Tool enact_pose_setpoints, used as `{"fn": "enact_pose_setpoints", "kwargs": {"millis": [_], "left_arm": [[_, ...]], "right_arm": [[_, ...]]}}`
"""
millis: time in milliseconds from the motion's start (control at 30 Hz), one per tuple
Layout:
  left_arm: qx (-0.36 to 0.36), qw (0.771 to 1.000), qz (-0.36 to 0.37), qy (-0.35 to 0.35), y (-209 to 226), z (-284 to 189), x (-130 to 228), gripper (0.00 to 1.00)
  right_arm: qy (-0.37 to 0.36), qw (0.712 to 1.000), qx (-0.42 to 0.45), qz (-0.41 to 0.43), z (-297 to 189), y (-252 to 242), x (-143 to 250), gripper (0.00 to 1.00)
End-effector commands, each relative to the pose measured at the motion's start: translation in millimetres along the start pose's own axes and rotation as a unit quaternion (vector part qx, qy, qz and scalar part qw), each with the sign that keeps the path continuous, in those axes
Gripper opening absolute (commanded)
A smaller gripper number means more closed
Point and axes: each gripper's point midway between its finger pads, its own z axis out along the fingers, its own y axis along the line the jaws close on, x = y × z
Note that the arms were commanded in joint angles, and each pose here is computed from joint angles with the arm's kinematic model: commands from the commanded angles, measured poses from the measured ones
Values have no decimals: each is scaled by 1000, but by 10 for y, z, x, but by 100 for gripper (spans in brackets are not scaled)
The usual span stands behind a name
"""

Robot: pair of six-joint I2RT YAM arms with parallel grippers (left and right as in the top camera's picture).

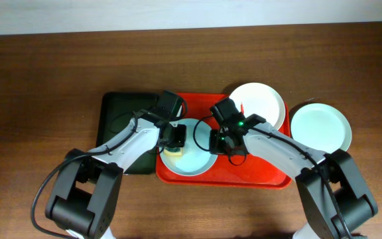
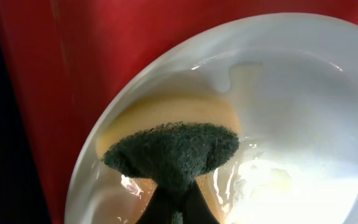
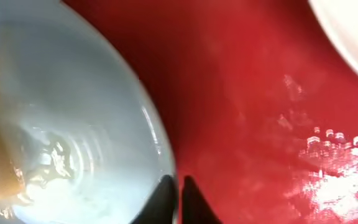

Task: Clean dirty plates on tray and stack at the side
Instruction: 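Scrub the pale green plate with the sponge in the left gripper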

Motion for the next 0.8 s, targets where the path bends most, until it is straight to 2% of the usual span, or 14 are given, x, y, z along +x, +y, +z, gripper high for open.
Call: {"fn": "enact_pose_setpoints", "kwargs": {"millis": [0, 300, 433, 567, 667, 767], "left_arm": [[-13, 1000, -10, 22, 88, 141, 107, 0], [-13, 999, -14, 38, 105, 208, 224, 0], [57, 996, -12, 62, -195, 264, 336, 0], [144, 987, -15, 72, -490, 130, 280, 0], [153, 988, -5, 32, -570, -114, 52, 0], [114, 993, 2, -35, -469, -413, -178, 0]], "right_arm": [[0, 1000, 22, -1, 41, -94, 28, 4], [0, 1000, 21, -1, 41, -93, 29, 4], [1, 1000, 20, -1, 41, -89, 33, 4], [1, 1000, 20, -1, 41, -90, 33, 4], [1, 1000, 20, -1, 41, -90, 34, 4], [3, 1000, 21, -1, 40, -95, 41, 4]]}}
